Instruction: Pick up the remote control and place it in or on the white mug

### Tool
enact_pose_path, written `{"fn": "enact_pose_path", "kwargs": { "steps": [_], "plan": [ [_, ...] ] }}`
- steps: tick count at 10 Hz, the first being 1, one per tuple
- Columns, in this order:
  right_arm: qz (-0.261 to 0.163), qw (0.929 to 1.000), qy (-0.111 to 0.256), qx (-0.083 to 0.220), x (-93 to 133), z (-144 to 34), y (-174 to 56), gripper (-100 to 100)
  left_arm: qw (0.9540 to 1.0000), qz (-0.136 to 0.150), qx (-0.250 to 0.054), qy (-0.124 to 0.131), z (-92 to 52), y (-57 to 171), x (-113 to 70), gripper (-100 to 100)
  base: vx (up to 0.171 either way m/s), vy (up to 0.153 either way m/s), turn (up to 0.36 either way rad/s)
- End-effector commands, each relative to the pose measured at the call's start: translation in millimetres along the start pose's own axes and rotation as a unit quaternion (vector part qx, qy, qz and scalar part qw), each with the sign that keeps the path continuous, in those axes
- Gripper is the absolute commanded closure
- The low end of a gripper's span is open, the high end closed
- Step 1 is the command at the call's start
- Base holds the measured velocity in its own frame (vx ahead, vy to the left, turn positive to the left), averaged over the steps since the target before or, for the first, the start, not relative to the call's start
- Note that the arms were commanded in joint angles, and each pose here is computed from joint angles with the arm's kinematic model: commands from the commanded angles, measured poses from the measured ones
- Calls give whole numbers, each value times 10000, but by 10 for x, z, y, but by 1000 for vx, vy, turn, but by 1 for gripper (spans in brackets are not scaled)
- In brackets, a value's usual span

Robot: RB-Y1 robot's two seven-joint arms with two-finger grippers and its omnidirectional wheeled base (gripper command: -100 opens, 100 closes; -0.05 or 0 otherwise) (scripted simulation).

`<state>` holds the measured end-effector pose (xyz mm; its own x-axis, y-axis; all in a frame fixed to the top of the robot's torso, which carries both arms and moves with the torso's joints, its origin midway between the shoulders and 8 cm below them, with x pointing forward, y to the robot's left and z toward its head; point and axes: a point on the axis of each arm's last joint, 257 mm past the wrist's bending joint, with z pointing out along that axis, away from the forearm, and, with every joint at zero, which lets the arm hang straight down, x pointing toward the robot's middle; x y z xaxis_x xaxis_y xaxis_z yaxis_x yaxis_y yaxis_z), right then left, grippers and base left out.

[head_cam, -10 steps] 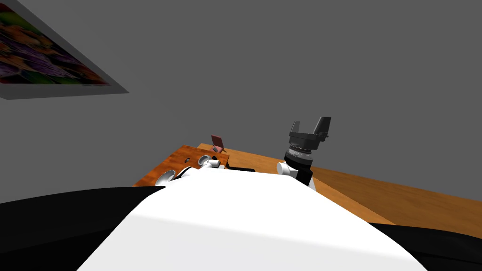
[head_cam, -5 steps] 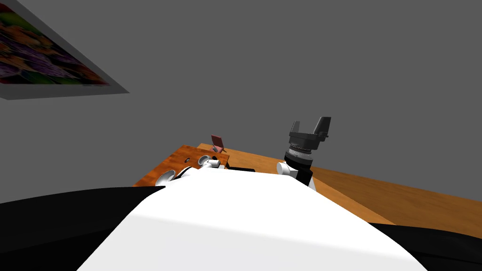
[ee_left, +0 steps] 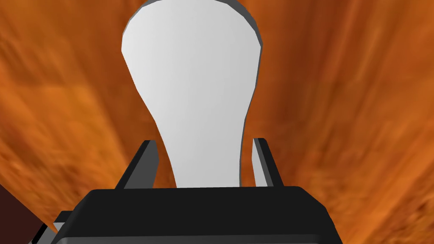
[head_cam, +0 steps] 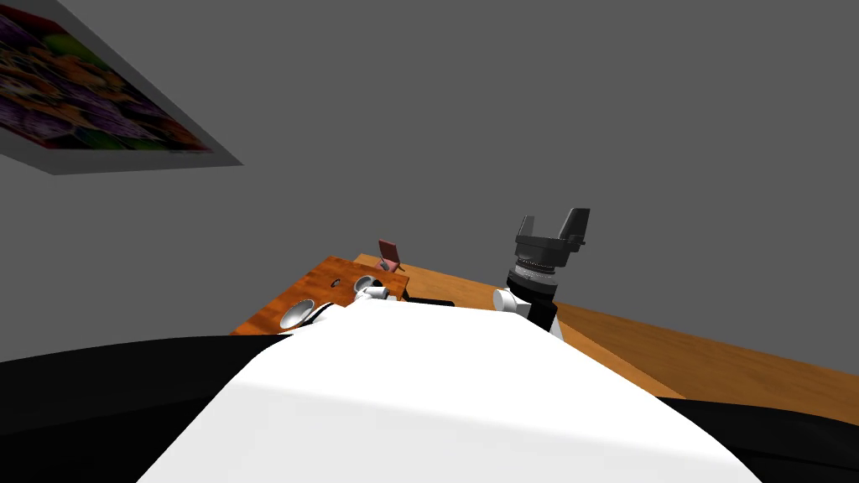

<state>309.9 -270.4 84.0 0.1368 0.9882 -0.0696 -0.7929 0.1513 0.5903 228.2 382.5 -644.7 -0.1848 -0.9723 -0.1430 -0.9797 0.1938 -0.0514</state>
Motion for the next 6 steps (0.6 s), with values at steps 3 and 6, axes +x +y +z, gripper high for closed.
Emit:
{"fn": "enact_pose_path", "kwargs": {
  "steps": [3, 6],
  "plan": [
    [0, 10000, 0, 0, 0, 0, 0, 0, 10000, 45, 20, -3, -8, 188, -203, 100, 60, -43, 72],
    [0, 10000, 0, 0, 0, 0, 0, 0, 9999, 118, 29, -2, -42, 372, -382, 100, 74, -91, 47]
  ]
}}
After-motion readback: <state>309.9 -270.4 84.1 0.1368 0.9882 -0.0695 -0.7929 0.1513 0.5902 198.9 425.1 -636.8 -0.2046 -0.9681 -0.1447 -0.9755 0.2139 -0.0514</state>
